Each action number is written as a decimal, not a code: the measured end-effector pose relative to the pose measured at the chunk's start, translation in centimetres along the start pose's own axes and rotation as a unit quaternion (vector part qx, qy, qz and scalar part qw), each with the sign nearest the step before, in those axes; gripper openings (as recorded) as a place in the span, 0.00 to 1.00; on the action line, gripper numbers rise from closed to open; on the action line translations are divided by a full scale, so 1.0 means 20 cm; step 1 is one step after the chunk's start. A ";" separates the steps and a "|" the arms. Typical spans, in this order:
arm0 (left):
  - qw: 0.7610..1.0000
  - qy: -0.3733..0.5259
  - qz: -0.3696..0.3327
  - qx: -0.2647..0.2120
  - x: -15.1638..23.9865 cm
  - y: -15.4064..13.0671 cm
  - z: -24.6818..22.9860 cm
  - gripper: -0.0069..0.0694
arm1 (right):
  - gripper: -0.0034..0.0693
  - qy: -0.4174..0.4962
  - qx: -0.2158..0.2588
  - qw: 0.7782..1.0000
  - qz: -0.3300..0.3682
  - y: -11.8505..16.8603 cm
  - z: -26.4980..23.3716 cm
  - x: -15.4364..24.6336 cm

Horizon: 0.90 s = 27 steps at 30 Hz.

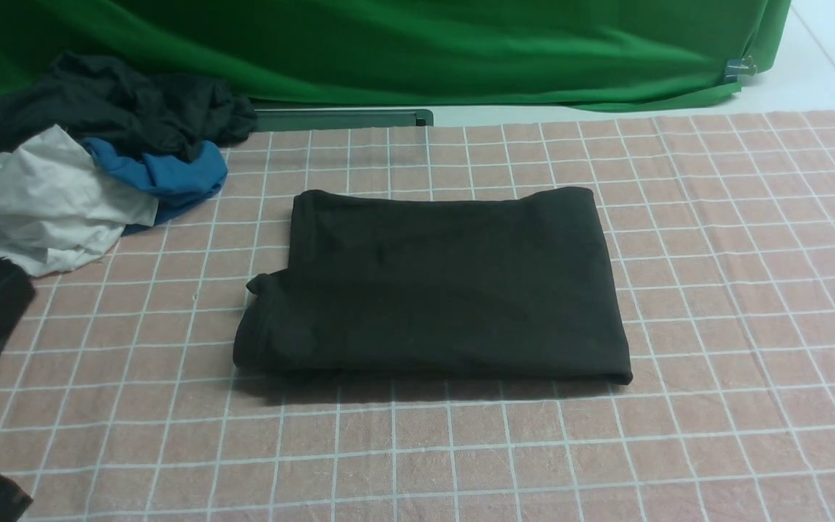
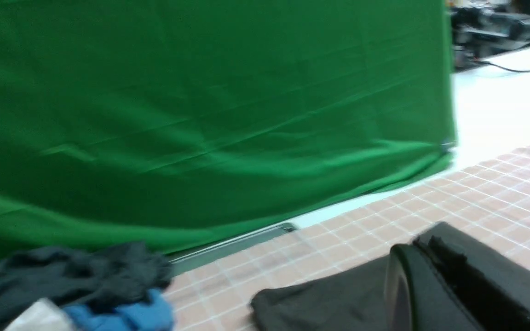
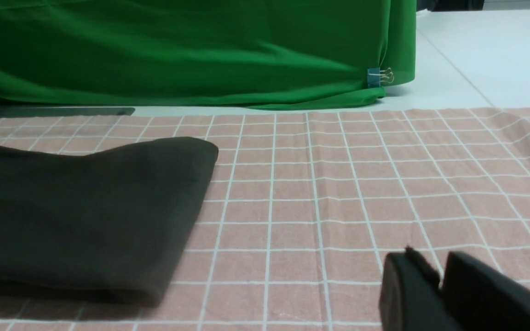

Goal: Fold a long-sleeved shirt over a pink coffee tablecloth.

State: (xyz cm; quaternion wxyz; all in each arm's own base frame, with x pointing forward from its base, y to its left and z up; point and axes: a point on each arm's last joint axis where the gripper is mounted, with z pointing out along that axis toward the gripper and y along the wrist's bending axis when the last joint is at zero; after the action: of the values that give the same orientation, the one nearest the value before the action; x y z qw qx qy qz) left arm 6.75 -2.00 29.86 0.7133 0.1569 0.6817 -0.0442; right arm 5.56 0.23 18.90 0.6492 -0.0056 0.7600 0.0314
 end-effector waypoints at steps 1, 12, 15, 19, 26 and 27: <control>1.000 0.004 -0.002 -0.018 0.03 0.01 0.00 0.11 | 0.21 0.000 0.000 1.000 0.000 0.00 0.00 0.00; 0.989 0.014 -0.030 -0.143 0.46 0.01 -0.09 0.11 | 0.25 0.000 0.000 1.000 0.000 0.00 0.00 0.00; 0.989 0.039 -0.033 -0.139 0.49 0.00 -0.09 0.11 | 0.26 0.000 0.000 1.000 0.000 0.00 0.00 0.00; 0.988 0.080 -0.031 -0.129 0.52 -0.01 -0.09 0.11 | 0.29 0.000 0.000 1.000 0.000 0.00 0.00 0.00; 0.985 0.118 -0.036 -0.118 0.56 -0.02 -0.10 0.11 | 0.32 0.000 0.000 1.000 0.000 0.00 0.00 0.00; 0.985 0.118 -0.035 -0.119 0.56 -0.02 -0.10 0.11 | 0.32 0.000 0.000 1.000 0.000 0.00 0.00 0.00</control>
State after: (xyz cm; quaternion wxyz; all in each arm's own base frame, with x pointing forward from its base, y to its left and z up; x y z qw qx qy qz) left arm 5.51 -0.18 18.73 0.6395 0.0514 0.7664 0.0308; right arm 5.56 0.23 18.90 0.6492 -0.0053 0.7600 0.0316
